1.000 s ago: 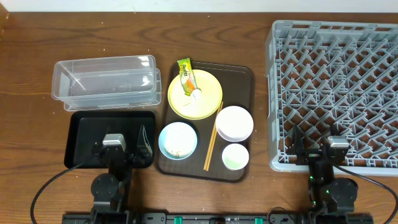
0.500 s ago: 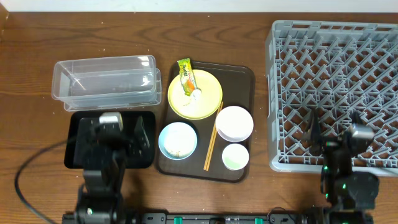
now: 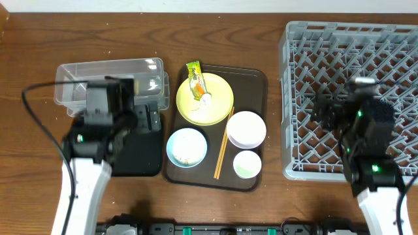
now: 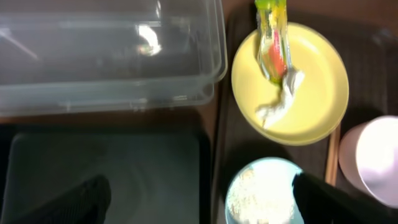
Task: Sort waste into correct bins and load items into the dishwasher rack
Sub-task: 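Move the left gripper over the yellow plate and grasp the tissue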
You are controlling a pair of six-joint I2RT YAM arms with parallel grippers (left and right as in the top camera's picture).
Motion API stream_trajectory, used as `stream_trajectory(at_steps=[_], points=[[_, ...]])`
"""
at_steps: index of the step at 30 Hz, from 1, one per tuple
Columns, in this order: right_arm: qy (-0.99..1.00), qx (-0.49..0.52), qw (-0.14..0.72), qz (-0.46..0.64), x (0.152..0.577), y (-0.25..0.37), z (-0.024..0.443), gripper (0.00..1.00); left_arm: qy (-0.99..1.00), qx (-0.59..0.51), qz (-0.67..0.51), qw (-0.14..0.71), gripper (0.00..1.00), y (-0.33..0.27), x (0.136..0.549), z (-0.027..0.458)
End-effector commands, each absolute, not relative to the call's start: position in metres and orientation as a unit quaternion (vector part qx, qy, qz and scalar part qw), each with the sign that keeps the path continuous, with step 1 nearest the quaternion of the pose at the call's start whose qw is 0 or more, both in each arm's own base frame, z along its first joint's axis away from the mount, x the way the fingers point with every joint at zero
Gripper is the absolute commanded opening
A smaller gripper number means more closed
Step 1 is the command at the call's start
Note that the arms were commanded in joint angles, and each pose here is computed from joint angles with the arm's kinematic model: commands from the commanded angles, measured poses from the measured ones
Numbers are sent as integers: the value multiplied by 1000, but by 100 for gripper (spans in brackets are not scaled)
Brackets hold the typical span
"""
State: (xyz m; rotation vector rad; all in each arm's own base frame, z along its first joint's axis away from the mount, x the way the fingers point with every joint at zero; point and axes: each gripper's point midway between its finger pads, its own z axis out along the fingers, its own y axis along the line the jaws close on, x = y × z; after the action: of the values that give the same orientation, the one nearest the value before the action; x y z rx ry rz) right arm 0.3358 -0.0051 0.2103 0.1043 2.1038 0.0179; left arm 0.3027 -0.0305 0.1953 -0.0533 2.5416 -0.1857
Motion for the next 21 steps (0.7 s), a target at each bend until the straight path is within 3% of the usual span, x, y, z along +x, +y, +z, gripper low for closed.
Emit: stream_trajectory(at_steps=[1,13,21], points=[[873,30,486,12,339,1,211,99,953,-17,-76,294,96,-32,311,209],[881,31,471,12,337,1,202,99,910,25,-117,398,96,-59,362,241],[882,31,471,12,337,1,202,99,914,119,-122,368,96,-112,395,192]])
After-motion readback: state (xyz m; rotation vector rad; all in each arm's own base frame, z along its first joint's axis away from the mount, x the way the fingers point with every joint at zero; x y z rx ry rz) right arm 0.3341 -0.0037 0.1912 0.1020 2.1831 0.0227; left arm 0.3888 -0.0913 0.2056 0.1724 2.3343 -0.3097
